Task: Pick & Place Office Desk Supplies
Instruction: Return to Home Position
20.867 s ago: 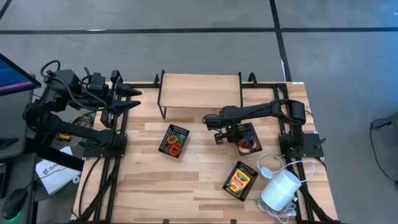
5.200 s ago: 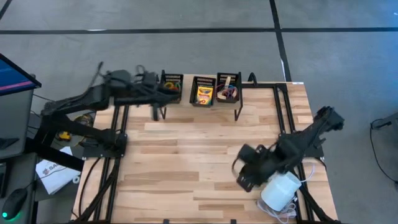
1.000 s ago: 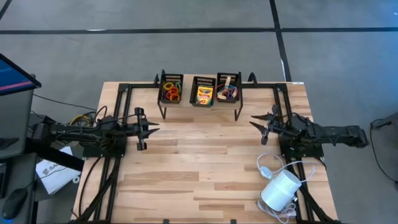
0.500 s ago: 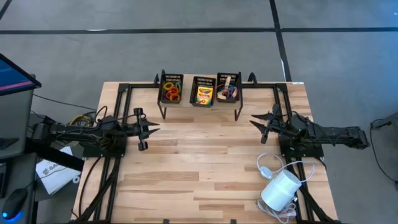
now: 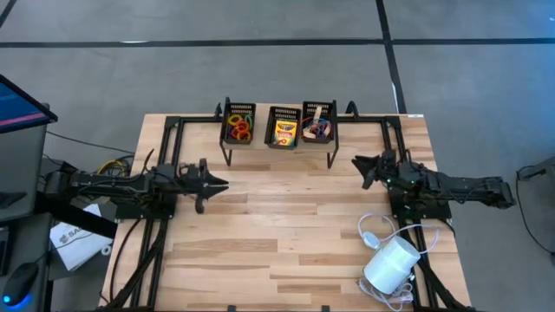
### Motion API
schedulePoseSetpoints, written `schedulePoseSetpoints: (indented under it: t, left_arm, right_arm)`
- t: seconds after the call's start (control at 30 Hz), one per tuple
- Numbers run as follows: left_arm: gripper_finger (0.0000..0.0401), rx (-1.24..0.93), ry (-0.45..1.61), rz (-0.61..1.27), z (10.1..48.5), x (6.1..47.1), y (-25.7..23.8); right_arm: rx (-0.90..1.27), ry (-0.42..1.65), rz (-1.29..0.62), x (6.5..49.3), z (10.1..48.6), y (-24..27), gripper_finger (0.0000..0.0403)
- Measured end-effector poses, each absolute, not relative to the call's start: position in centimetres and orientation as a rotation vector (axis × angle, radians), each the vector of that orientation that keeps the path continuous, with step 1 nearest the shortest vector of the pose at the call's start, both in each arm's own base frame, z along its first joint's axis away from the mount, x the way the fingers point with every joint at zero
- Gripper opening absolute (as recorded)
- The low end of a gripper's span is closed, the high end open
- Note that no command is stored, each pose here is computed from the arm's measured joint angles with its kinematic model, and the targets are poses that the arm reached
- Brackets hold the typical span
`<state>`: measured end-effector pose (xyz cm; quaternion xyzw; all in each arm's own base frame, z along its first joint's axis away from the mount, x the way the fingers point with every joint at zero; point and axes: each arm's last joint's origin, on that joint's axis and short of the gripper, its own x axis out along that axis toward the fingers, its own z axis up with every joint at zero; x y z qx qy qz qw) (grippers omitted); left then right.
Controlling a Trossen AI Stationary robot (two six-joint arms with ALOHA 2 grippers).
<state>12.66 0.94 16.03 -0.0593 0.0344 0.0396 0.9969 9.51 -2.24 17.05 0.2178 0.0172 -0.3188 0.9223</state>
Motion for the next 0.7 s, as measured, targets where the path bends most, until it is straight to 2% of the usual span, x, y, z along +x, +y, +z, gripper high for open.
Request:
schedulePoseSetpoints:
  t: [0.07, 0.13, 0.7]
  left_arm:
    - [0.0072, 0.010, 0.070, 0.075, 16.06, 12.66, 0.94]
    - [0.0072, 0.052, 0.070, 0.073, 16.08, 12.66, 0.94]
    - [0.0072, 0.043, 0.062, 0.073, 16.15, 12.66, 0.94]
  right_arm:
    - [0.419, 0.045, -0.654, 9.50, 17.05, -2.24, 0.0118]
    - [0.418, 0.045, -0.653, 9.51, 17.05, -2.24, 0.0118]
    - [0.415, 0.046, -0.653, 9.51, 17.06, -2.23, 0.0118]
